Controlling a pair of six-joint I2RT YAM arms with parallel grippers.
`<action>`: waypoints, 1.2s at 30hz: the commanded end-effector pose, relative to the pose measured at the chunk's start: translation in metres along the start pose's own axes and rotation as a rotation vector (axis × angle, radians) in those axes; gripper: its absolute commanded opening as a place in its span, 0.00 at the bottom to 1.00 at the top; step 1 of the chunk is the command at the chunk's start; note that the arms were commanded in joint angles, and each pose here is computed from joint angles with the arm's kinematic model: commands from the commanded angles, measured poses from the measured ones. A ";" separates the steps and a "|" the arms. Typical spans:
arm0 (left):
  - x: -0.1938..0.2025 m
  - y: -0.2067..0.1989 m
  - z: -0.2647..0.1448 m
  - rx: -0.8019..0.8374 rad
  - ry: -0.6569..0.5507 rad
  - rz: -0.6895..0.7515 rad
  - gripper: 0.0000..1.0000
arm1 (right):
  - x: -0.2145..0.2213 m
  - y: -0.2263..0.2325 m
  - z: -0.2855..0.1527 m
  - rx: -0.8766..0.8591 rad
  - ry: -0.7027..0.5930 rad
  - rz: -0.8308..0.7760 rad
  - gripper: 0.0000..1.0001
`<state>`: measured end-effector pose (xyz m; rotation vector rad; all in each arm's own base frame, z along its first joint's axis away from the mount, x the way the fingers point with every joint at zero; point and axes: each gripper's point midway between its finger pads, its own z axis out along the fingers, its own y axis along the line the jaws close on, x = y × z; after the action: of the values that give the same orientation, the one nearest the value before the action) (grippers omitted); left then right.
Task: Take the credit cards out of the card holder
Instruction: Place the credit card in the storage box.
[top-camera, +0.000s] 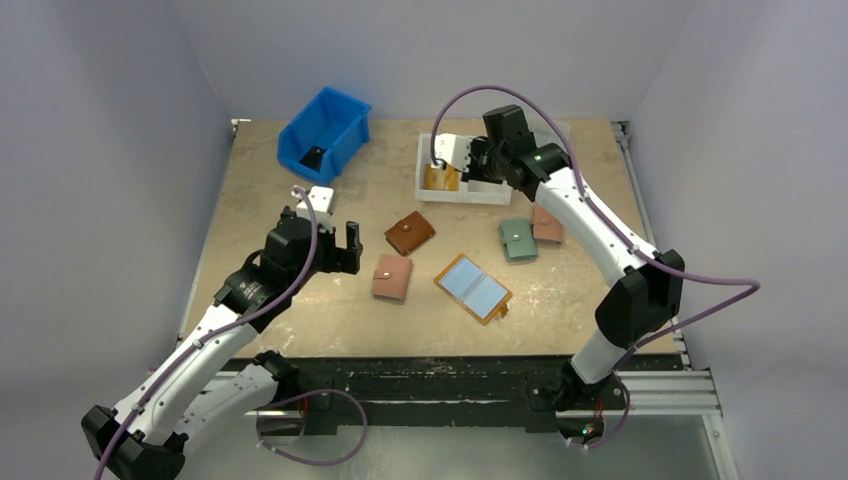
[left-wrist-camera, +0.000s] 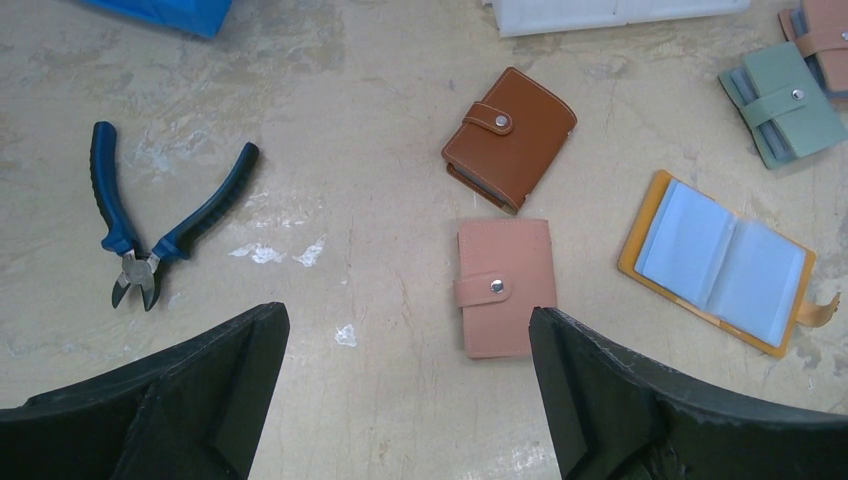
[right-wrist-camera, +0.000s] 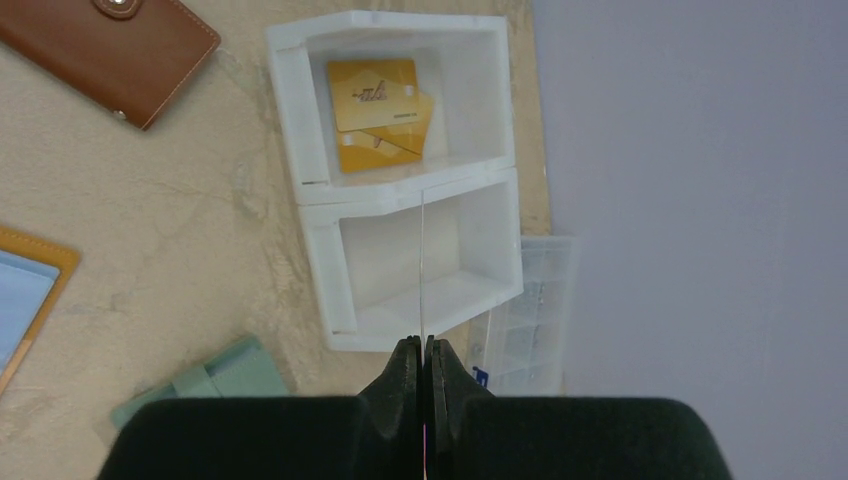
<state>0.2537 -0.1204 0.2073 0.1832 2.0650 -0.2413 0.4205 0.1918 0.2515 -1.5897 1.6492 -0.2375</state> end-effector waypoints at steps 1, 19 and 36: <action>-0.004 0.005 -0.002 -0.014 -0.025 -0.003 0.99 | -0.018 -0.032 -0.004 0.105 -0.017 -0.015 0.00; -0.005 0.007 -0.003 -0.015 -0.032 -0.009 0.99 | -0.033 -0.036 0.068 0.151 0.061 -0.029 0.00; -0.004 0.009 -0.001 -0.020 -0.026 -0.014 0.99 | -0.023 -0.037 0.144 0.280 0.175 -0.002 0.00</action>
<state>0.2547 -0.1123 0.2066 0.1542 2.0618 -0.2278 0.5165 0.2619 0.1590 -1.5507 1.7068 -0.4889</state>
